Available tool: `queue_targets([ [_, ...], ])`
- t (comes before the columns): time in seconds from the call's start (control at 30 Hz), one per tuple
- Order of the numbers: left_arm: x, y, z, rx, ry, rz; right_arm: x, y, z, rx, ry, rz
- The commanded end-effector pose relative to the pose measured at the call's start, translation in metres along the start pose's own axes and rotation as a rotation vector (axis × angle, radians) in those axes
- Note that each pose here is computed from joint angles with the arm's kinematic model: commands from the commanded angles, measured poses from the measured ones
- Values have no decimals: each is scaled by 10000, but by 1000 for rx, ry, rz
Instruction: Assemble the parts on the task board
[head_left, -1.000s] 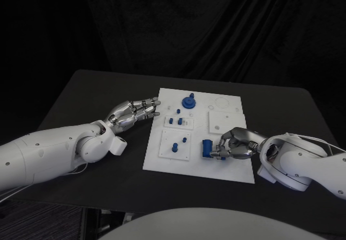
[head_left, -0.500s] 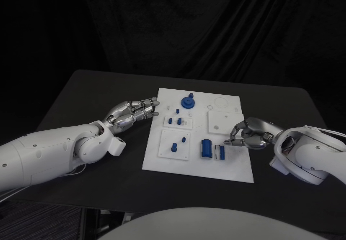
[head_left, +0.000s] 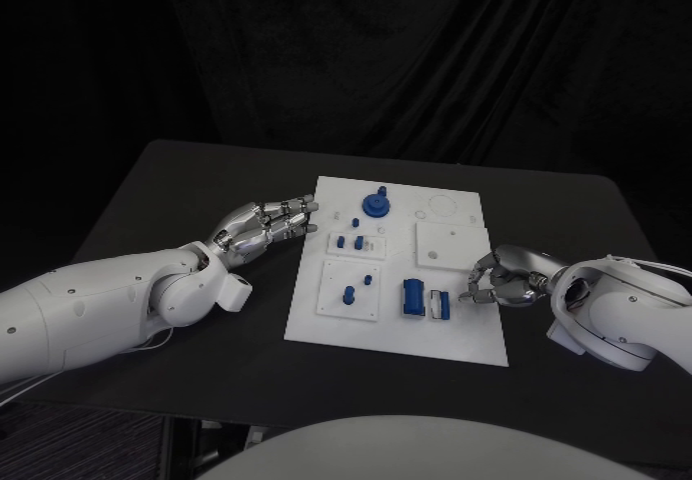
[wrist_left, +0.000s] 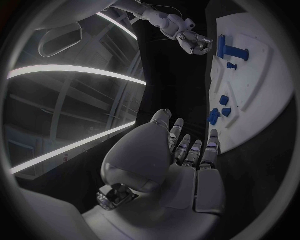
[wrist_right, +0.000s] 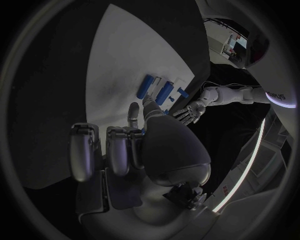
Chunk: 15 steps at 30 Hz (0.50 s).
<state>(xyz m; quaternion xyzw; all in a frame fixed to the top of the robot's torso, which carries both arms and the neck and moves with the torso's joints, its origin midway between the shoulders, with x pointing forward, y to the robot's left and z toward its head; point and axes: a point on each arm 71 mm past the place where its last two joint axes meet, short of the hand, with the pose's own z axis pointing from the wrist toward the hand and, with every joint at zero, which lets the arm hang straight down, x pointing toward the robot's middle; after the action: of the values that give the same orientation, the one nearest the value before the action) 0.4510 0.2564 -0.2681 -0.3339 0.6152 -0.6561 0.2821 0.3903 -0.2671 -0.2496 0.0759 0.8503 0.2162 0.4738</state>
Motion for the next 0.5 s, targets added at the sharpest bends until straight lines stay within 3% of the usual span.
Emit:
queue_targets([
  [0.03, 9, -2, -3, 16, 4, -7, 39, -22, 4, 50, 26, -30],
  [0.5, 8, 4, -6, 13, 5, -8, 142, 56, 23, 93, 83, -21],
])
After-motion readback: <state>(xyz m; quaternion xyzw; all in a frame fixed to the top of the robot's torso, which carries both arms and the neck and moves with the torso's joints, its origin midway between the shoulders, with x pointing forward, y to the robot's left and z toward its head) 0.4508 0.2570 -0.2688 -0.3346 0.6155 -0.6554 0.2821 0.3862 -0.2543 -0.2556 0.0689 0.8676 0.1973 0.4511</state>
